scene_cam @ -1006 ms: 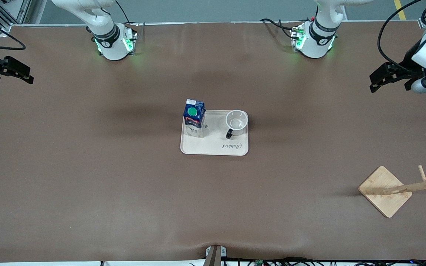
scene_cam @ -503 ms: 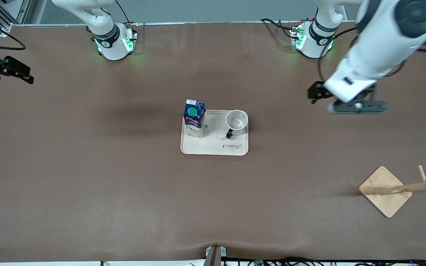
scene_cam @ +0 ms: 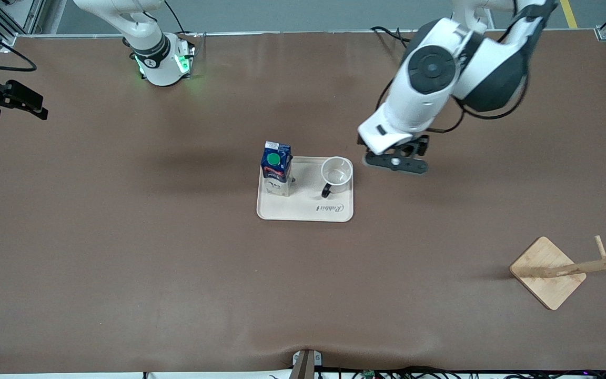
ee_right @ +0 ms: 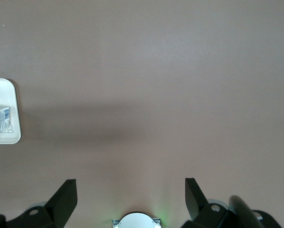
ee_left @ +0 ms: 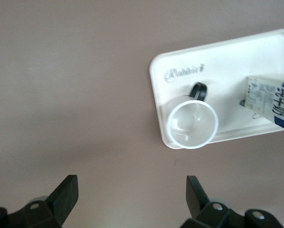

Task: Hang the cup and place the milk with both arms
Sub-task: 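Move the left gripper over the white mug on the tray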

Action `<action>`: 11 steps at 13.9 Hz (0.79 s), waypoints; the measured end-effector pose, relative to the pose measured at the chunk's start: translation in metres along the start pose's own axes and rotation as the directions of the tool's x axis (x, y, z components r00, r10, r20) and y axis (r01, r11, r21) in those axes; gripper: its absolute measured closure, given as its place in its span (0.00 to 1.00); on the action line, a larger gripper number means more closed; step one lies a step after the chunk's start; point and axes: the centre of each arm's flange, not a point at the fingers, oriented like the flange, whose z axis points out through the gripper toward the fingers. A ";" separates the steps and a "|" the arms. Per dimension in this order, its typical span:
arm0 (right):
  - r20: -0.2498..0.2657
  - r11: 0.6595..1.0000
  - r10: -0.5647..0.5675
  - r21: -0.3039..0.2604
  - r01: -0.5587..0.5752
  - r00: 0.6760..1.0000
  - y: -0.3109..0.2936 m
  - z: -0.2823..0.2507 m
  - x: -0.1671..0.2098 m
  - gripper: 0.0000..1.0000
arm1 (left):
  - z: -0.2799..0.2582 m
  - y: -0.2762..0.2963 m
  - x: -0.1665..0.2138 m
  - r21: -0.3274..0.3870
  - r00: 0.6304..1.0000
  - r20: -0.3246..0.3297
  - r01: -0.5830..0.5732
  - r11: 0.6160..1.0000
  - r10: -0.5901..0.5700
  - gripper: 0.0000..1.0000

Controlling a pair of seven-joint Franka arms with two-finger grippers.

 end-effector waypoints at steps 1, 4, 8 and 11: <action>0.000 1.000 0.000 0.000 0.000 1.000 0.000 0.000 0.000 0.00 | 0.017 0.013 -0.004 -0.003 1.000 -0.005 -0.022 1.000 0.022 0.00; 0.000 1.000 0.000 0.000 0.000 1.000 0.000 0.000 0.000 0.00 | 0.063 0.044 -0.013 -0.009 0.997 0.003 -0.076 0.997 0.076 0.00; 0.000 1.000 0.000 0.000 0.000 1.000 0.000 0.000 0.000 0.00 | 0.124 0.084 -0.017 -0.002 0.987 0.022 -0.159 0.987 0.159 0.00; 0.000 1.000 0.000 0.000 0.000 1.000 0.000 0.000 0.000 0.00 | 0.158 0.102 -0.017 -0.018 0.982 0.025 -0.186 0.982 0.186 0.00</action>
